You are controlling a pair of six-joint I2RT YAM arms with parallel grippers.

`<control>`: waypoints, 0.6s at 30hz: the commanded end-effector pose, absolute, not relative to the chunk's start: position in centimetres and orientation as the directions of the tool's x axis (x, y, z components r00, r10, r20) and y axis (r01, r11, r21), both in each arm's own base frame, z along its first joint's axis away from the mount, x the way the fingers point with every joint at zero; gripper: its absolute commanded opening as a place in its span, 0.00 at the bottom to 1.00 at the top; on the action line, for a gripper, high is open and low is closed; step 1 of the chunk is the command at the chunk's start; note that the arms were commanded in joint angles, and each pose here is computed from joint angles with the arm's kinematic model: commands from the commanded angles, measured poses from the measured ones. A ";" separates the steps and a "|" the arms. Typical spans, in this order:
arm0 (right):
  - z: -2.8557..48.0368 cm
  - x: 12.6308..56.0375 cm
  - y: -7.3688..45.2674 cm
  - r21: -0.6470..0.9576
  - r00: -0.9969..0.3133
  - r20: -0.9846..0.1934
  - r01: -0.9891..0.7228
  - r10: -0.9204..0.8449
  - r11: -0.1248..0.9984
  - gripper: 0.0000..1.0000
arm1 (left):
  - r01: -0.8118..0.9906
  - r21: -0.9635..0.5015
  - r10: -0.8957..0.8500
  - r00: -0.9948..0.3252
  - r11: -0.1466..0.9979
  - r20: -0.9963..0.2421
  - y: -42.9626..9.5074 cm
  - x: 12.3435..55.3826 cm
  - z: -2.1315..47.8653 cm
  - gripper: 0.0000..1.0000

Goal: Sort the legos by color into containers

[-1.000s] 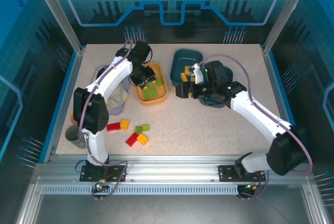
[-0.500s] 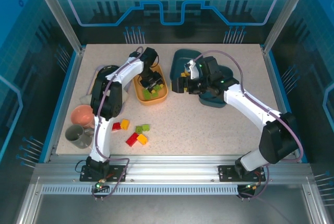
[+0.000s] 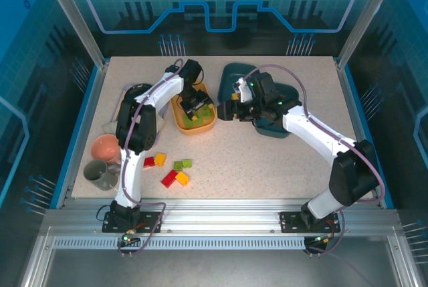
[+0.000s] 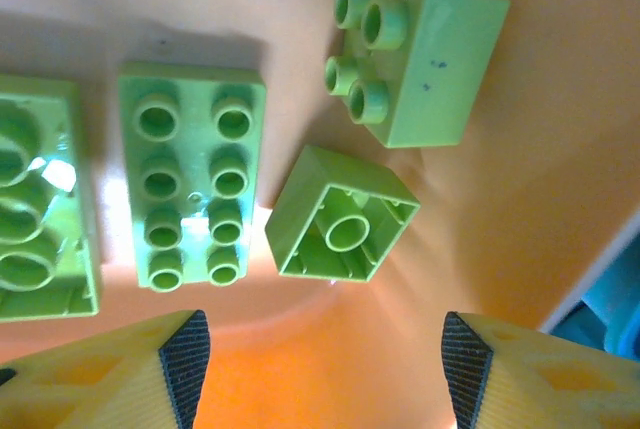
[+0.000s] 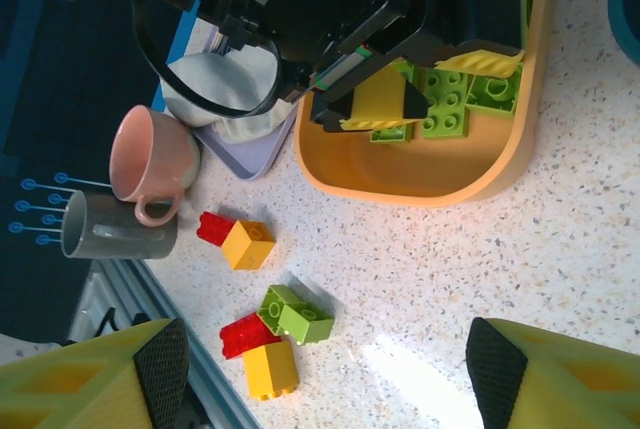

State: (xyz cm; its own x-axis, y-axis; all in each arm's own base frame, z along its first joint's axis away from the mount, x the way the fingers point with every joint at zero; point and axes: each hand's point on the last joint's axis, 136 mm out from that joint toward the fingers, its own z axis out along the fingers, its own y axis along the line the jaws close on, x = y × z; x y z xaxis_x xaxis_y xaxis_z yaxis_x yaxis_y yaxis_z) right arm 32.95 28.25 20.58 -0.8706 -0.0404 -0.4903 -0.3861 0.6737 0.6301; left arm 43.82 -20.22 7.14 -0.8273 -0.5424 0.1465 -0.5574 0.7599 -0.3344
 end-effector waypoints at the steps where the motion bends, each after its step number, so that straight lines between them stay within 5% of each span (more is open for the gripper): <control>1: 21.3 32.5 28.7 0.560 -0.838 -0.536 -0.448 -0.107 0.697 0.75 | -0.539 -0.379 -0.573 -0.819 0.752 0.026 -18.8 43.5 14.0 0.68; 9: 18.9 28.8 32.5 0.439 -0.801 -0.527 -0.542 -0.284 0.716 0.75 | -0.534 -0.396 -0.634 -0.753 0.747 -0.179 -14.0 38.1 21.0 0.71; 18: 14.7 21.6 38.4 0.294 -0.688 -0.482 -0.710 -0.542 0.640 0.75 | -0.506 -0.405 -0.619 -0.755 0.761 -0.219 -10.5 26.6 20.9 0.71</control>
